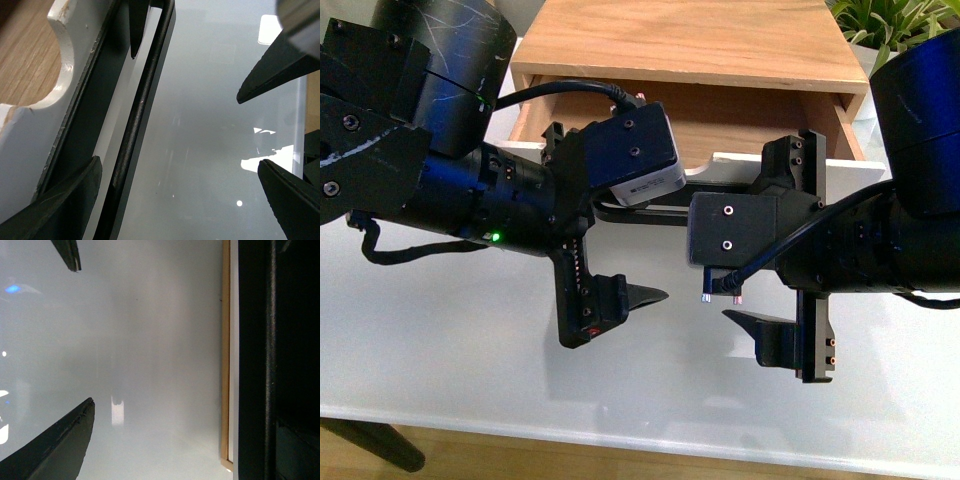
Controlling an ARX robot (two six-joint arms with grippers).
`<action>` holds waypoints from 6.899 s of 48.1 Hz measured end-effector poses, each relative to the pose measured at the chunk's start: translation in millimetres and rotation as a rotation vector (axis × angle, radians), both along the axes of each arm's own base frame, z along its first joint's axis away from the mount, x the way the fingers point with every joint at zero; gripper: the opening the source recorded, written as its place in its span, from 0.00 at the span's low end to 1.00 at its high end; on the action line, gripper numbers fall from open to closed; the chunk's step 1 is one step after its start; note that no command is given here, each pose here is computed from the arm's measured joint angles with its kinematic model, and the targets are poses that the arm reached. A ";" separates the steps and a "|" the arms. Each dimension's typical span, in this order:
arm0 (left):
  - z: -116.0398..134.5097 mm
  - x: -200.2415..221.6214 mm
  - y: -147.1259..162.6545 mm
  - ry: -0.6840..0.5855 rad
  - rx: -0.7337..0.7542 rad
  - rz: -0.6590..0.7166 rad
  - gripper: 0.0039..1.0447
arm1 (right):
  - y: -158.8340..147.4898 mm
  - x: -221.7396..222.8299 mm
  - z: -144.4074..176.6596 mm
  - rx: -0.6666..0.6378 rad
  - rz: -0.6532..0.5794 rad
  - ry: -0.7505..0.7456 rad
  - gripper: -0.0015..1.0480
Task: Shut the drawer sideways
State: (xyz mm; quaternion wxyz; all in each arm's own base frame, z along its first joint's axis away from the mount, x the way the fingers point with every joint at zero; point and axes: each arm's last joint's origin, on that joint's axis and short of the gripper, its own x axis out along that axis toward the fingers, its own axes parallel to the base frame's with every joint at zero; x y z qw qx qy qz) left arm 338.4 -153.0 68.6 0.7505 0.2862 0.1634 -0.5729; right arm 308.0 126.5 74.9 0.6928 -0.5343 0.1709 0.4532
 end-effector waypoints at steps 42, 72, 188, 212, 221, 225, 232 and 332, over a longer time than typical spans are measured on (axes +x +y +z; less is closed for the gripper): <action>1.5 39.0 -15.7 -0.035 0.006 0.057 0.92 | -1.0 42.9 2.6 0.031 -0.108 -0.048 0.91; 2.0 74.9 -20.9 -0.048 -0.010 0.121 0.92 | 2.5 74.1 -0.1 0.030 -0.156 -0.098 0.91; 113.9 -174.0 153.1 -0.352 -0.617 1.254 0.01 | -113.9 -140.5 86.6 1.171 -1.013 -0.372 0.02; 98.4 -201.4 153.0 -0.355 -0.621 1.252 0.01 | -126.1 -169.1 92.6 1.185 -1.007 -0.387 0.02; 101.9 -209.3 153.0 -0.368 -0.631 1.248 0.01 | -126.1 -177.1 95.7 1.190 -1.002 -0.395 0.02; 102.6 -213.2 153.0 -0.369 -0.631 1.248 0.01 | -126.1 -181.3 96.8 1.192 -0.999 -0.399 0.02; 103.2 -217.3 153.0 -0.371 -0.633 1.247 0.01 | -126.1 -185.6 97.3 1.192 -0.999 -0.399 0.02; 100.1 -241.3 153.0 -0.368 -0.631 1.248 0.92 | -126.2 -211.0 94.3 1.192 -1.001 -0.396 0.91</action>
